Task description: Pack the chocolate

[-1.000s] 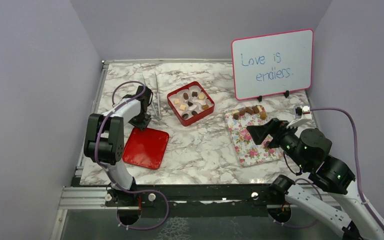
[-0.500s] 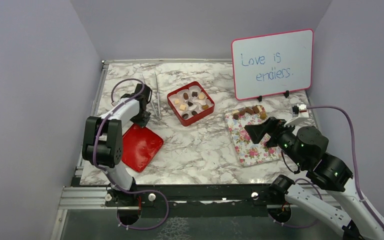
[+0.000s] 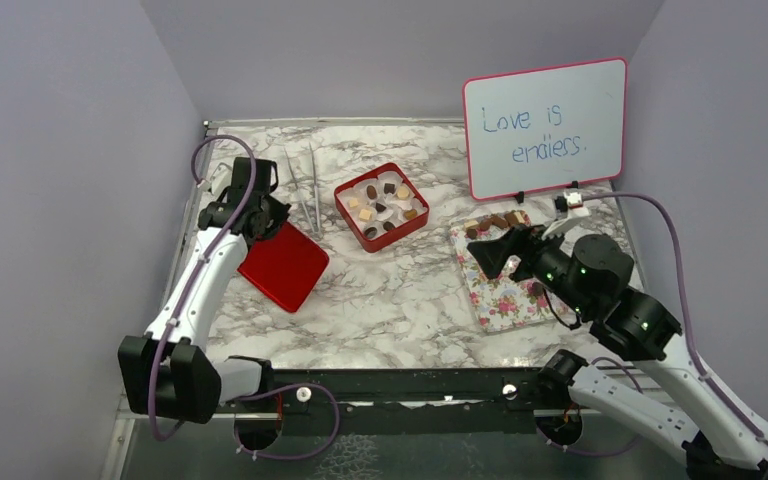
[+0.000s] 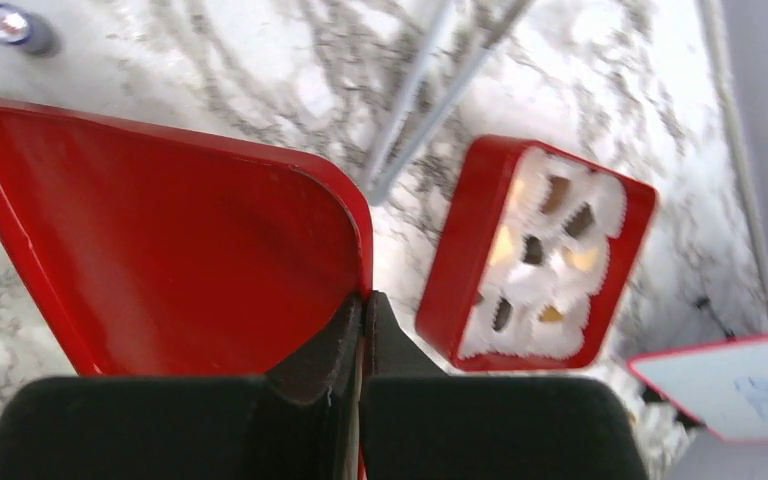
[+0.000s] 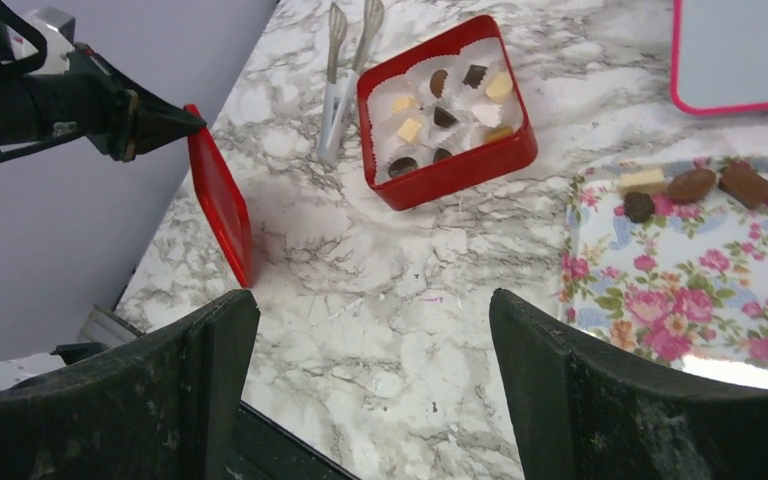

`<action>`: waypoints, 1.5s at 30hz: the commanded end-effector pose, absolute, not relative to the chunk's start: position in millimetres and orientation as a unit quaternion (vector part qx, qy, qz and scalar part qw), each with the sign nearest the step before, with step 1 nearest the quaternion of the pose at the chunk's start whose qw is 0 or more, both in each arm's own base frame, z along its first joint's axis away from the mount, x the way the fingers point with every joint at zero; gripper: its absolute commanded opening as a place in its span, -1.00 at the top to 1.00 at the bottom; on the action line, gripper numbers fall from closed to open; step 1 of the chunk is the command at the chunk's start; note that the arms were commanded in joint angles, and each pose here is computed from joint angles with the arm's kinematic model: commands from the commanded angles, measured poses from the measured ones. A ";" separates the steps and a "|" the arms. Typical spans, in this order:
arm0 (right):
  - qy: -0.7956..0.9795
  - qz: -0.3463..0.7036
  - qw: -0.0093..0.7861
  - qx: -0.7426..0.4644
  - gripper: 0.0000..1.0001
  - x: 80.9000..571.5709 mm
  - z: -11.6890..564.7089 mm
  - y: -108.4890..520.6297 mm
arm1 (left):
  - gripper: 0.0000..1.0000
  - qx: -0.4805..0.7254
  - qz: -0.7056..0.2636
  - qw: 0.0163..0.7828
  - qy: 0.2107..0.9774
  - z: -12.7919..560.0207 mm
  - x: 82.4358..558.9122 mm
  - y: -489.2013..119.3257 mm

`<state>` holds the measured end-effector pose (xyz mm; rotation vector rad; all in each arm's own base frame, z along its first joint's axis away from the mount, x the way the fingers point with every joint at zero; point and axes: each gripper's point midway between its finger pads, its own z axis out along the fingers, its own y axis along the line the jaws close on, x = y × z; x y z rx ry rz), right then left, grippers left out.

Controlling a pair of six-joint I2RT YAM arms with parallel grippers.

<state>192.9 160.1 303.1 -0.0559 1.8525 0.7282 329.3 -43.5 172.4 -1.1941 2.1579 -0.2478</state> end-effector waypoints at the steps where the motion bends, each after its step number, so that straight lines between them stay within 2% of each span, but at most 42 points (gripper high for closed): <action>1: 0.747 0.344 0.557 -0.116 -0.80 203.1 319.6 201.1 | 1.00 -0.334 -0.215 0.394 0.829 224.6 339.9 -77.8; 6: 0.694 0.379 0.569 -0.225 -0.76 207.4 333.1 243.5 | 1.00 -0.161 -0.379 0.475 0.777 293.4 328.0 -130.4; 9: 0.616 0.383 0.599 -0.340 -0.67 199.9 340.9 265.4 | 1.00 -0.066 -0.409 0.502 0.759 317.4 317.9 -146.8; 15: 0.418 0.283 0.667 -0.548 -0.45 187.6 352.5 281.1 | 1.00 0.120 -0.489 0.471 0.724 344.4 278.6 -186.3; 17: 0.372 0.254 0.673 -0.586 -0.44 185.6 357.2 283.8 | 1.00 0.167 -0.502 0.466 0.709 350.6 265.0 -194.4; 19: 0.312 0.226 0.661 -0.643 -0.31 178.4 352.1 288.3 | 1.00 0.208 -0.514 0.459 0.694 355.1 250.7 -203.3; 21: 0.267 0.205 0.649 -0.683 -0.30 173.9 352.2 290.9 | 1.00 0.242 -0.523 0.452 0.681 356.7 237.2 -215.1; 28: 0.211 0.163 0.643 -0.718 -0.30 185.3 355.0 303.2 | 1.00 0.321 -0.547 0.397 0.663 341.6 195.4 -259.6; 36: 0.208 0.113 0.576 -0.782 -0.29 202.6 315.8 302.2 | 1.00 0.351 -0.543 0.355 0.675 318.2 187.6 -270.1; 41: 0.188 0.090 0.593 -0.778 -0.34 208.3 322.7 305.9 | 1.00 0.369 -0.537 0.337 0.679 307.3 187.6 -273.9; 45: 0.198 0.085 0.562 -0.799 -0.34 215.1 308.8 313.3 | 1.00 0.381 -0.537 0.326 0.679 304.8 186.3 -278.4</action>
